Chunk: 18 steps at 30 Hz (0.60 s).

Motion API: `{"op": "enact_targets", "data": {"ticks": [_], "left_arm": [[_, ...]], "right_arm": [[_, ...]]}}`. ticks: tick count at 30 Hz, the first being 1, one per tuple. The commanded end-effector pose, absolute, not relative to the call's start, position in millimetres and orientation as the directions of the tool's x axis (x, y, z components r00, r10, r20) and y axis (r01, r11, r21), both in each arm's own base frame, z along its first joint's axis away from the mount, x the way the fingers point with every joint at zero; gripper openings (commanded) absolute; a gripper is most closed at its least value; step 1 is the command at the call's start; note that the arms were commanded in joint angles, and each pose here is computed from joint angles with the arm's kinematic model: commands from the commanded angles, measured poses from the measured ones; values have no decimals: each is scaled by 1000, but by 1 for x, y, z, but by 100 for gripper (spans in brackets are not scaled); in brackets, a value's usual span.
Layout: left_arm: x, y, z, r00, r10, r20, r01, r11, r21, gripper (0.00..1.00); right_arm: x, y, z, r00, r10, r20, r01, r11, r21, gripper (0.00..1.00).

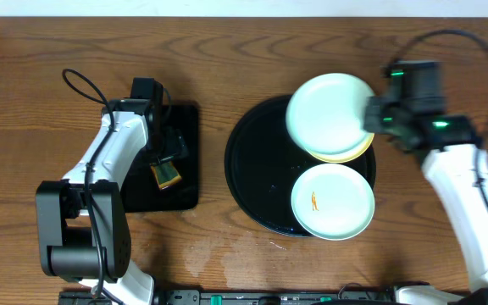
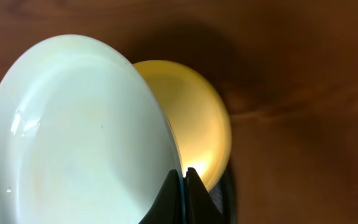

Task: Clean dirty plates on tray and stack at the side
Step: 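Lift the pale green plate and carry it right off the tray, then lower the plate onto the table at right and release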

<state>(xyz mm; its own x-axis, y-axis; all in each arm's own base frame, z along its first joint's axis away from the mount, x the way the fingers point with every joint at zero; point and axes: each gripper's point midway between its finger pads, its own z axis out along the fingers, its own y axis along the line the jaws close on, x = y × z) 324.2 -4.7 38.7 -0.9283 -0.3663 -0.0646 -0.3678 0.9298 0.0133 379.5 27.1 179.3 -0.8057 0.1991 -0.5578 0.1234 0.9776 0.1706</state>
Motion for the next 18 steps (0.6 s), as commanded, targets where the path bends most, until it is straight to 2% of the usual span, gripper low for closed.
{"op": "enact_targets", "data": {"ticks": [1,7,11,18], "left_arm": [[323,-3,38,-927,-370,-62,-372,928,21,90],[323,-3,38,-927,-370,-62,-372,928,21,90],[323,-3,38,-927,-370,-62,-372,928,21,90],[323,-3,38,-927,-370,-62,-372,928,21,90]], "right_arm": [[377,2,184,-792,347,-502,210,927,310,1],[358,-98,158,-688,591,-422,524,806,275,1],[331,-167,135,-576,705,-415,732,670,122,1],[300,-220,108,-497,763,-413,849,525,-52,1]]}}
